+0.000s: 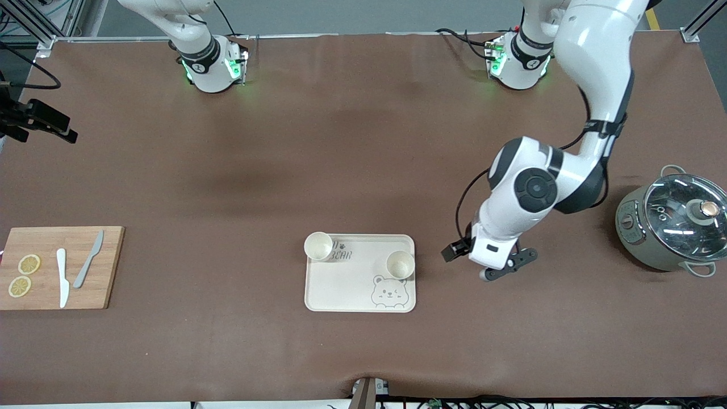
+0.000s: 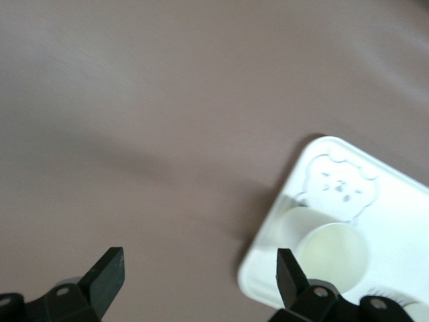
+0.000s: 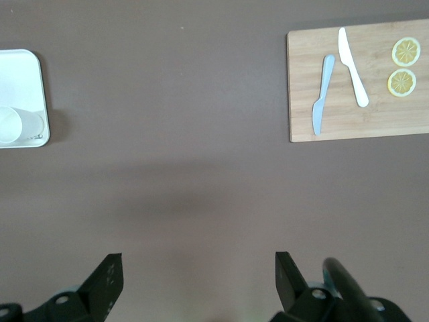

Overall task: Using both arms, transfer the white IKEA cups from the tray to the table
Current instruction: 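Lower the left gripper around the white cup on the tray and grasp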

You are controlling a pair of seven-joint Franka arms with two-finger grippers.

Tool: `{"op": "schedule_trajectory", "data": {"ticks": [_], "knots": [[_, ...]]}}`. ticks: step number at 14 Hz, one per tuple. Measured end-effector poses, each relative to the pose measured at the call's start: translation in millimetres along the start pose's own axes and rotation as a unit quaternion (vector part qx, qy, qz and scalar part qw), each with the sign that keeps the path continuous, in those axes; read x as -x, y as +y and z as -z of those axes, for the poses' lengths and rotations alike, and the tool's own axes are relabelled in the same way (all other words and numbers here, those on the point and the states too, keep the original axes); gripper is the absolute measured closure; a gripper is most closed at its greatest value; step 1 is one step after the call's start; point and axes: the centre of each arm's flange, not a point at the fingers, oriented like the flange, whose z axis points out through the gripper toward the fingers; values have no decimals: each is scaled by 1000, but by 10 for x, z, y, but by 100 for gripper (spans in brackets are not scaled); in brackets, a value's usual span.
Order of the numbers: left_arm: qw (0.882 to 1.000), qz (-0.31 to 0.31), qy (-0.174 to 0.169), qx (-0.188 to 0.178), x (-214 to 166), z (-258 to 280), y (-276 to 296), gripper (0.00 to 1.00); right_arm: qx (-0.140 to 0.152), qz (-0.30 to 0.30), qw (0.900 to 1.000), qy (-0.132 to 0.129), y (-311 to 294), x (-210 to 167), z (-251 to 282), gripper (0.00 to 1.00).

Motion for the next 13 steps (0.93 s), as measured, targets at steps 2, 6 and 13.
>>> {"op": "schedule_trajectory", "data": {"ticks": [2,6,13], "knots": [[1000,9,4,17,107,-202,227,0,0,0,1000,0,-3,-4,20,0],[1000,7,4,29,180,-548,338,5,0,3,1000,-3,-30,-41,-16,0],[1000,-10,-13,15,484,-883,458,22,0,6,1000,3,-59,-64,11,0]]}}
